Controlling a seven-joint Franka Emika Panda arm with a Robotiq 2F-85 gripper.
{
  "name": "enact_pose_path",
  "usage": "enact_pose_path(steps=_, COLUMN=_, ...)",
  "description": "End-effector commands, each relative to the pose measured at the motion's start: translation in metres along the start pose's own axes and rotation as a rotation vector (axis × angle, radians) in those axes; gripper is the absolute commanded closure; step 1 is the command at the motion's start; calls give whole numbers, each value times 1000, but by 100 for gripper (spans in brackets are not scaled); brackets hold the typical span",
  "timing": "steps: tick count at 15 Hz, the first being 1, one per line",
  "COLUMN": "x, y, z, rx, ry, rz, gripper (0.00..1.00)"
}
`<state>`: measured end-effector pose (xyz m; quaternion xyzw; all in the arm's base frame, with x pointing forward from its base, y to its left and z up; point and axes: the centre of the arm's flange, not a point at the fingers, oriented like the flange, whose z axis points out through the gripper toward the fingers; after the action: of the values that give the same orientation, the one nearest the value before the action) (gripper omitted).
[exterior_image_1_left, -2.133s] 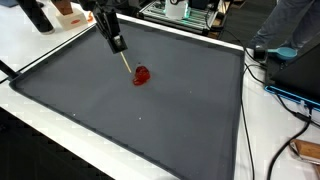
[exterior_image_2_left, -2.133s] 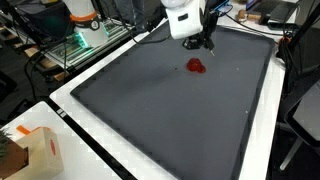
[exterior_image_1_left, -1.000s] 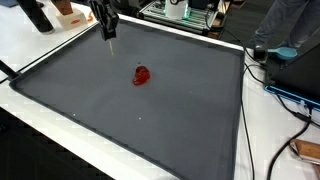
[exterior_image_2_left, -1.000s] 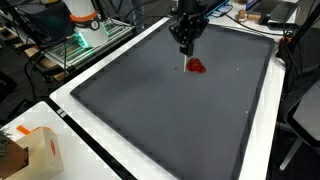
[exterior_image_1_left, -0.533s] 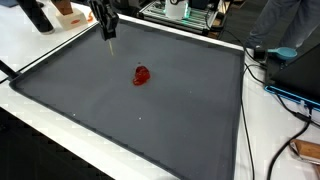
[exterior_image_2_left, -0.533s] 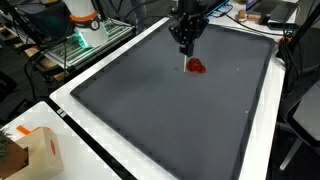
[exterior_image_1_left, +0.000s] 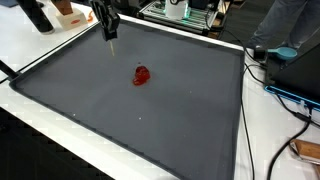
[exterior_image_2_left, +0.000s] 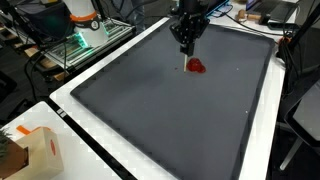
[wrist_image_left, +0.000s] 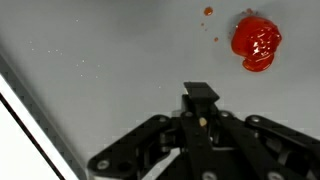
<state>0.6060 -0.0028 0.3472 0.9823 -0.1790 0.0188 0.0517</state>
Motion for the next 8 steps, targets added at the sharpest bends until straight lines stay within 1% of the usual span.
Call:
enact_pose_path(steps=1, x=-4, y=-32, z=7, rx=-107, ry=-5, rz=80, gripper=97)
enact_pose_path(steps=5, x=-8, y=-67, z=20, rx=-258, ry=0, rz=176, gripper=97)
enact_pose_path(steps=6, x=-8, y=-76, z=26, rx=-307, ry=6, rz=205, gripper=97)
enact_pose_path(steps=8, x=-5, y=-88, z=36, rx=-381, ry=6, rz=246, gripper=97)
